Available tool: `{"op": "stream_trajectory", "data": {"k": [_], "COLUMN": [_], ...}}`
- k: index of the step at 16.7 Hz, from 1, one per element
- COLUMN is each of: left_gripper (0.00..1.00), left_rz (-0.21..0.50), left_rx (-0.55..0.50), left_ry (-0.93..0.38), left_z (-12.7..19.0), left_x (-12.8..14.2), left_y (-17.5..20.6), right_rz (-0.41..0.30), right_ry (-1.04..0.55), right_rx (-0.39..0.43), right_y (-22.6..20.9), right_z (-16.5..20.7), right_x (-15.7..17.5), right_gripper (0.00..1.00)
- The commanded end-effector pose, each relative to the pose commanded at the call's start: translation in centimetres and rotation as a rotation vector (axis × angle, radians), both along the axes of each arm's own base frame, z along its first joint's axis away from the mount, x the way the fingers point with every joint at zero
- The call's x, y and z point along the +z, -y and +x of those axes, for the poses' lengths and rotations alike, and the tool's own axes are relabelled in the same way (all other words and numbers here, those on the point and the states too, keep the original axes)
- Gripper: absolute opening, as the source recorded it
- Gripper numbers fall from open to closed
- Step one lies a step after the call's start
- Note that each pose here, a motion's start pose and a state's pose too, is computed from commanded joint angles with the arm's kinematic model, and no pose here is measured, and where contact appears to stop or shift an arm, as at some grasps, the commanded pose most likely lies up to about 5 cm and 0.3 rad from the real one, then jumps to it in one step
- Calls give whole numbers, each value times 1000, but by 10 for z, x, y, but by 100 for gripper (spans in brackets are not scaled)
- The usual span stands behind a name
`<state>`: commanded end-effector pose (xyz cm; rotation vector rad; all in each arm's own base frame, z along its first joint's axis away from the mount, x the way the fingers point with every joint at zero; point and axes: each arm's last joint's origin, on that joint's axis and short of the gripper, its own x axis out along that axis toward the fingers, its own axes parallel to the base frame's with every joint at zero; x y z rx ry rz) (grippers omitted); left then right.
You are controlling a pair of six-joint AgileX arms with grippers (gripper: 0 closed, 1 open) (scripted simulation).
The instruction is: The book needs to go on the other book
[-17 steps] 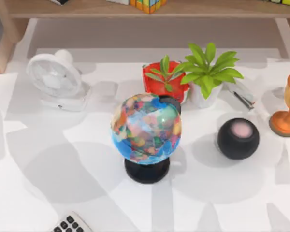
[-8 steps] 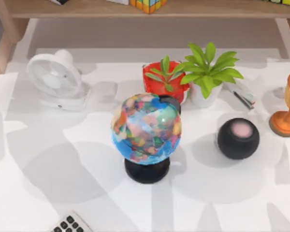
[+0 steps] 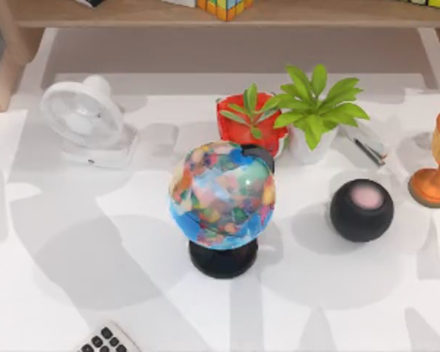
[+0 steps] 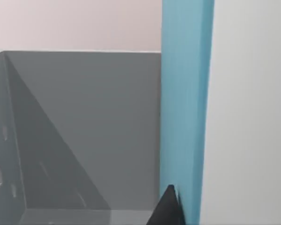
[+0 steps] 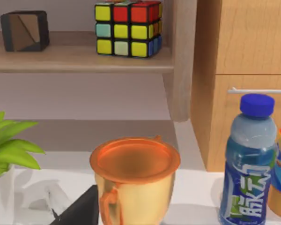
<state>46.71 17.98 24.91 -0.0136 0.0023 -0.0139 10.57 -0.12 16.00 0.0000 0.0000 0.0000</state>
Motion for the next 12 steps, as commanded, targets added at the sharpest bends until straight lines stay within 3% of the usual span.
{"op": "stream_trajectory", "data": {"k": [8, 10, 12], "left_gripper": [0, 0, 0], "left_rz": [2, 33, 113], "left_rx": [-4, -8, -7], "left_ry": [0, 7, 28], "left_z": [-8, -13, -24], "left_x": [9, 15, 29], "left_y": [2, 1, -4], "right_rz": [0, 0, 0], "right_ry": [0, 0, 0], "right_rx": [0, 0, 0], "right_y": [0, 0, 0], "right_z": [0, 0, 0], "right_x": [0, 0, 0], "right_gripper": [100, 100, 100]}}
